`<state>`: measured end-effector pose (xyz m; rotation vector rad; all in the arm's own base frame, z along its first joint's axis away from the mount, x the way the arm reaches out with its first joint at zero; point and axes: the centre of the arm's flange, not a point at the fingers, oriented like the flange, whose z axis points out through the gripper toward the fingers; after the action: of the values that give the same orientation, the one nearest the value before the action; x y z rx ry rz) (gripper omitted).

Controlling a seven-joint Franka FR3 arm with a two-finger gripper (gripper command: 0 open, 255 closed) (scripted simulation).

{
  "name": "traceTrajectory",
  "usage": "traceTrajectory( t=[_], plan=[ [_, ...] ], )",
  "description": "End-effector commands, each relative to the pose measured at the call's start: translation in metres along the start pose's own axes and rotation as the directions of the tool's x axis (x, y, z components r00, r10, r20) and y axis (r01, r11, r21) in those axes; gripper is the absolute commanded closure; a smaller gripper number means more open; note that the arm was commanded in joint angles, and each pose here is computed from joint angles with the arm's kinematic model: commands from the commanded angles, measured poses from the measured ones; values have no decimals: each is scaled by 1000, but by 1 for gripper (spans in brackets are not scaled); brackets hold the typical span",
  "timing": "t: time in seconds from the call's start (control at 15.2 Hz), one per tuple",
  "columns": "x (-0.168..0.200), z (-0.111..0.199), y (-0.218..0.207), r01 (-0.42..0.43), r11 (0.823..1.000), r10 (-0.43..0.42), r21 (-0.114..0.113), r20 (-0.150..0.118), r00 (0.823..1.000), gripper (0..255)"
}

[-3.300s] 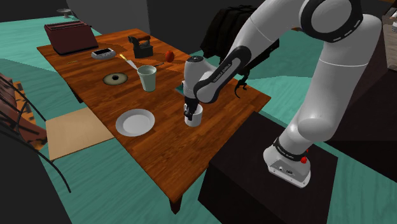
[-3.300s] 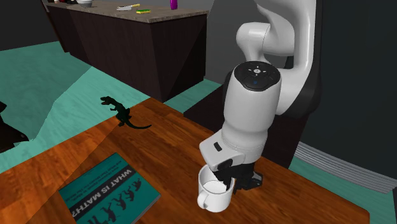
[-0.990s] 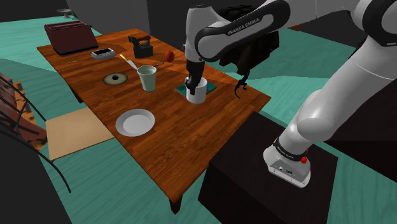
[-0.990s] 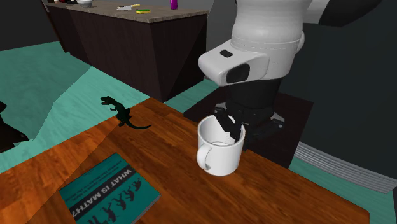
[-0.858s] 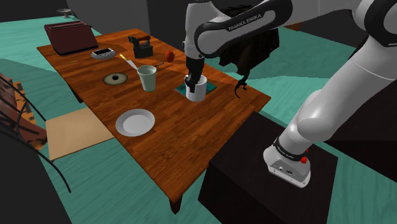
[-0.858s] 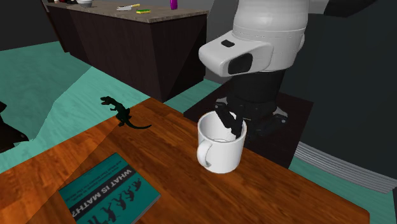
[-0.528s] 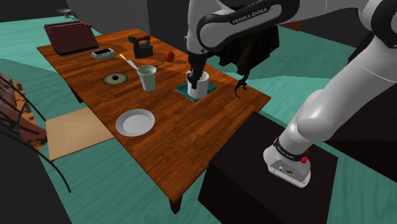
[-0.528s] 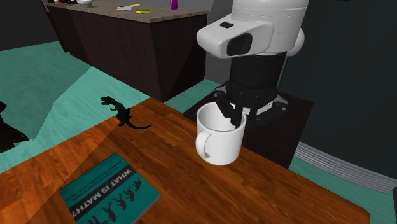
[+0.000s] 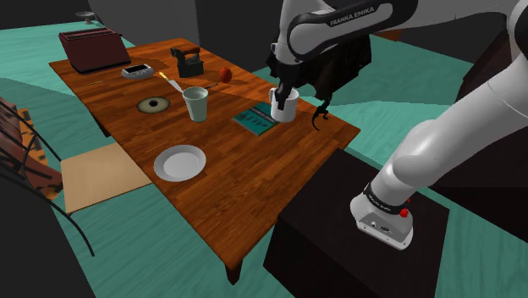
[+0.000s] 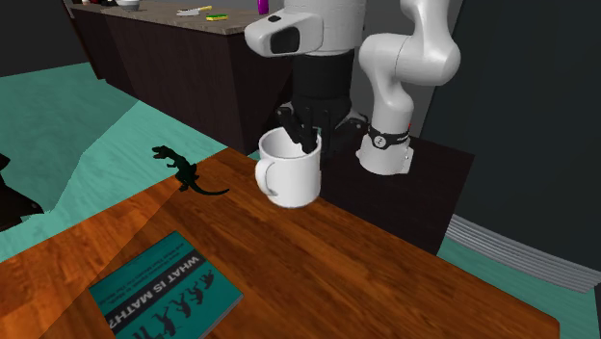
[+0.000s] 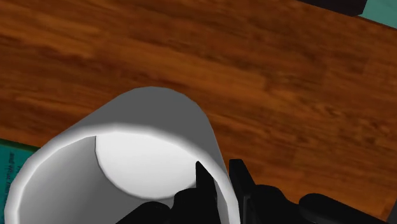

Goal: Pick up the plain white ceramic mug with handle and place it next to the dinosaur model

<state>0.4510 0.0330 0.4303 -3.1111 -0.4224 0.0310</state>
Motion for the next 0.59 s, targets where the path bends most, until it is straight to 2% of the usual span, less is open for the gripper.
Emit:
traceTrajectory(
  t=[0.0,0.53],
  plan=[
    [-13,2,22,2,1000,-2,0,0,1000,255],
    [-67,2,112,2,1000,-2,0,0,1000,255]
  ],
)
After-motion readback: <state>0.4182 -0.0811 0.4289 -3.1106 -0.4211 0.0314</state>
